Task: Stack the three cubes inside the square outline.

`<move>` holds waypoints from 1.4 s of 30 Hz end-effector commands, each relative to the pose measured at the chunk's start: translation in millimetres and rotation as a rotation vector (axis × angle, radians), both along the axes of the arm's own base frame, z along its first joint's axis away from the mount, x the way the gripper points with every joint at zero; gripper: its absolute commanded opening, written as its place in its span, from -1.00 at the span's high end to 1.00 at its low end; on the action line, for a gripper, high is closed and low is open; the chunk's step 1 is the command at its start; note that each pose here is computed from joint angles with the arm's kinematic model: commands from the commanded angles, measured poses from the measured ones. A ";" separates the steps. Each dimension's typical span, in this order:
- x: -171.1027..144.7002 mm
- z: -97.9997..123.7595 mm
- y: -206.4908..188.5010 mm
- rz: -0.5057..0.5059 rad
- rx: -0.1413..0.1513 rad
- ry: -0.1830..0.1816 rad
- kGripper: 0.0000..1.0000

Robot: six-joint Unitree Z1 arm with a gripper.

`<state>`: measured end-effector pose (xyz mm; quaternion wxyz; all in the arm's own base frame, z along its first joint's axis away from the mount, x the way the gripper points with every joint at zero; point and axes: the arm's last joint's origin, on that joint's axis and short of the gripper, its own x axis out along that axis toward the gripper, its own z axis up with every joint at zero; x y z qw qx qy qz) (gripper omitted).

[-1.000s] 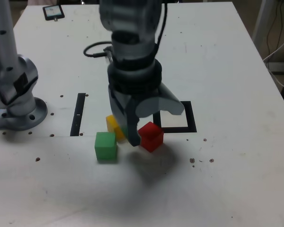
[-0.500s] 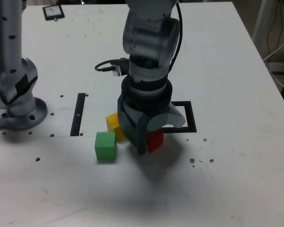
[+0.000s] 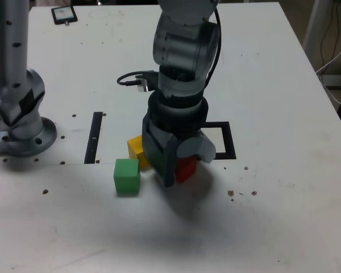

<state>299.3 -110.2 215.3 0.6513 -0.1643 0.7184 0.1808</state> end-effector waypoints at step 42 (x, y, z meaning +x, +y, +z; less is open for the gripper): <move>15.7 44.4 44.2 -0.235 0.094 -0.112 0.33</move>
